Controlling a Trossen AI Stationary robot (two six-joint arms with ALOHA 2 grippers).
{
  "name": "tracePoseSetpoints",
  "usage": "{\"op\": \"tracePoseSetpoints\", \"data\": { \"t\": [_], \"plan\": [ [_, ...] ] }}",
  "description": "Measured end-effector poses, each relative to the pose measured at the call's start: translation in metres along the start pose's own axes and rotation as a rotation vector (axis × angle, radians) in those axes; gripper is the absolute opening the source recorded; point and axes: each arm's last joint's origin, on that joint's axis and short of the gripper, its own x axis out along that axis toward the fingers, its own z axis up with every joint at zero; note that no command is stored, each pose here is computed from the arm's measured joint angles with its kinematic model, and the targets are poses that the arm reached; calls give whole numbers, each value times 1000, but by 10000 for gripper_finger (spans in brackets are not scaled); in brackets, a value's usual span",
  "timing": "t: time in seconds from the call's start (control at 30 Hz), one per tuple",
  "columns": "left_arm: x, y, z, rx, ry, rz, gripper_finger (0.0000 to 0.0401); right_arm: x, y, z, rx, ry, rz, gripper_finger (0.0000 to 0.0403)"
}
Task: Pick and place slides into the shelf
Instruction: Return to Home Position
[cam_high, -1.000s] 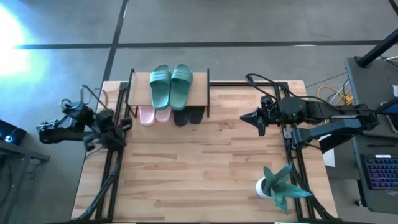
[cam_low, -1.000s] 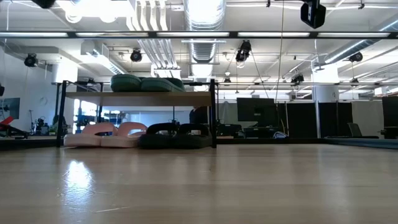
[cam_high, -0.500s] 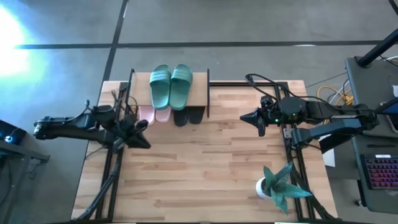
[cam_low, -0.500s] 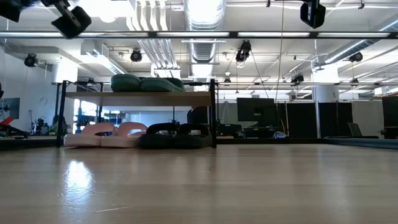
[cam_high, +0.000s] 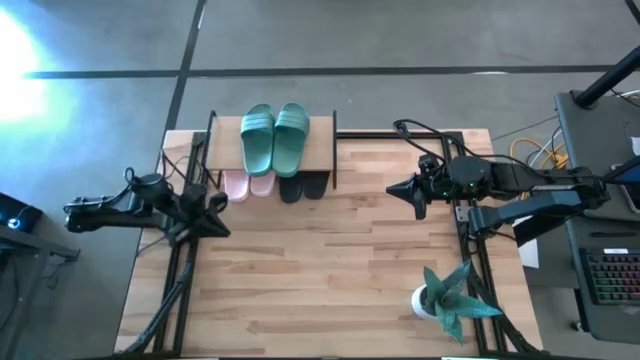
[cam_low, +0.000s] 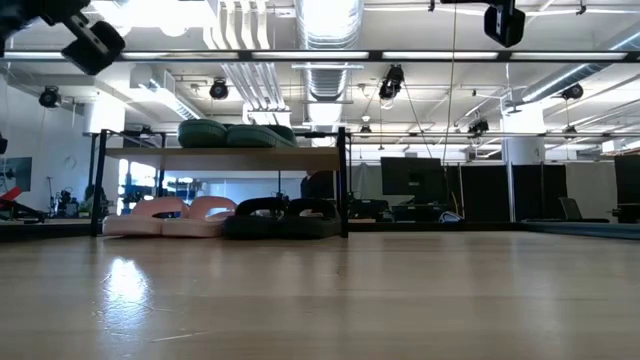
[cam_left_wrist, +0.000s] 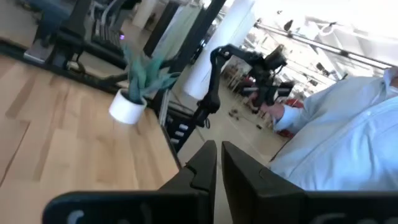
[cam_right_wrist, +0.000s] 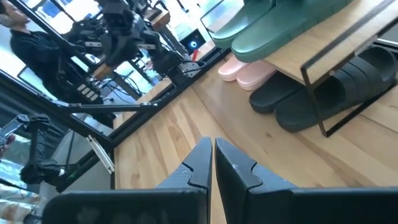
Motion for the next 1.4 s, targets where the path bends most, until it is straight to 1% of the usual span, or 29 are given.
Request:
{"op": "tracePoseSetpoints", "data": {
  "t": [0.07, 0.2, 0.43, 0.67, 0.73, 1.0, 1.23, 1.4],
  "plan": [
    [-1, -1, 0, 26, -41, -26, 10, 0, -1, -1, -3, 11, -16, 13],
    [3, 10, -13, 54, -85, -56, 10, 1, -3, -2, 8, 0, -60, 13],
    [5, 30, -40, 29, -46, -28, 10, 1, -3, -2, 9, -5, -64, 13],
    [8, 51, -68, -27, 42, 31, 10, 1, -3, -2, 13, -5, -64, 13],
    [9, 53, -70, -43, 68, 49, 10, 1, -3, -2, 17, -5, -64, 13],
    [11, 58, -75, -59, 94, 66, 10, 1, -3, -2, 11, -5, -64, 13],
    [10, 57, -75, -40, 63, 47, 10, 1, -3, -2, 8, -4, -64, 13],
    [8, 56, -74, -3, 4, 7, 10, 1, -3, -2, -3, -3, -64, 13]
  ]
}}
